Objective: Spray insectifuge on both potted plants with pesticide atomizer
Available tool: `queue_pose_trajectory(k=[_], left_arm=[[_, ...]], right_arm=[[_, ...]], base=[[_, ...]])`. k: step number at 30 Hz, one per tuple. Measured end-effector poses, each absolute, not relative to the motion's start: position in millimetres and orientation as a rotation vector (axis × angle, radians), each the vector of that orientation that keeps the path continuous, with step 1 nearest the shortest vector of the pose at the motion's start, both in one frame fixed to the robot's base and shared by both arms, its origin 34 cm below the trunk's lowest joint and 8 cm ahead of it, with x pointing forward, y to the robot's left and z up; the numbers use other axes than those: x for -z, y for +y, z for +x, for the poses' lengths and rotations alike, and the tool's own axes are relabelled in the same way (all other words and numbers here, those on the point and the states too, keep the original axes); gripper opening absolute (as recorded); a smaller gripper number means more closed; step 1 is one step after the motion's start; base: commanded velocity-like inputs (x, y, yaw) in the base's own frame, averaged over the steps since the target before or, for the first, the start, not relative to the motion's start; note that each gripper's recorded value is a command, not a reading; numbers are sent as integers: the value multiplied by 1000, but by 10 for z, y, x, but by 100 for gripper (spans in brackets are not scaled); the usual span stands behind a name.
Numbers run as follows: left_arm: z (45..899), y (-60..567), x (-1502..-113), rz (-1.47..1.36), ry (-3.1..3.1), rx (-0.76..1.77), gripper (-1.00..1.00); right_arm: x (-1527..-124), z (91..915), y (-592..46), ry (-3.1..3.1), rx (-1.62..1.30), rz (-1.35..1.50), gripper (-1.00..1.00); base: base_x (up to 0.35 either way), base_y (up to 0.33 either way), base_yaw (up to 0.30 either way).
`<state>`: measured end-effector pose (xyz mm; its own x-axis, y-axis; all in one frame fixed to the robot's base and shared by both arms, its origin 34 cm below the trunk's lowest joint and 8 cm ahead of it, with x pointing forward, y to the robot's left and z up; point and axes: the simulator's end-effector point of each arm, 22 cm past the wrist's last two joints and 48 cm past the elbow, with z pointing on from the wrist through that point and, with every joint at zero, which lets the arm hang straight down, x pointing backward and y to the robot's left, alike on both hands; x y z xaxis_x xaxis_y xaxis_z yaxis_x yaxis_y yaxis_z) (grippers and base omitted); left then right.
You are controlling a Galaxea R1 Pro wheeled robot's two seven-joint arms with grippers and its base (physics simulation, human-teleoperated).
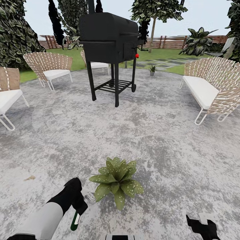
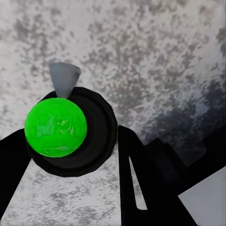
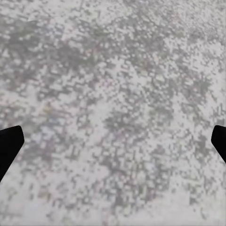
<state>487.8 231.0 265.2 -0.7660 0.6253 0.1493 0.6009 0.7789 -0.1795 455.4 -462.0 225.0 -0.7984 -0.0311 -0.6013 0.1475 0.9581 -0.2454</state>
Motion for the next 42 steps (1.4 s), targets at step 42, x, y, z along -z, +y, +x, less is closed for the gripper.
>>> queue_pose_trajectory(k=[42], left_arm=[[5067, 1767, -2933, -1223, -2637, -239, -100]], right_arm=[[-2251, 4555, -4620, 2469, 372, 80, 100]], base=[[11, 22, 0]])
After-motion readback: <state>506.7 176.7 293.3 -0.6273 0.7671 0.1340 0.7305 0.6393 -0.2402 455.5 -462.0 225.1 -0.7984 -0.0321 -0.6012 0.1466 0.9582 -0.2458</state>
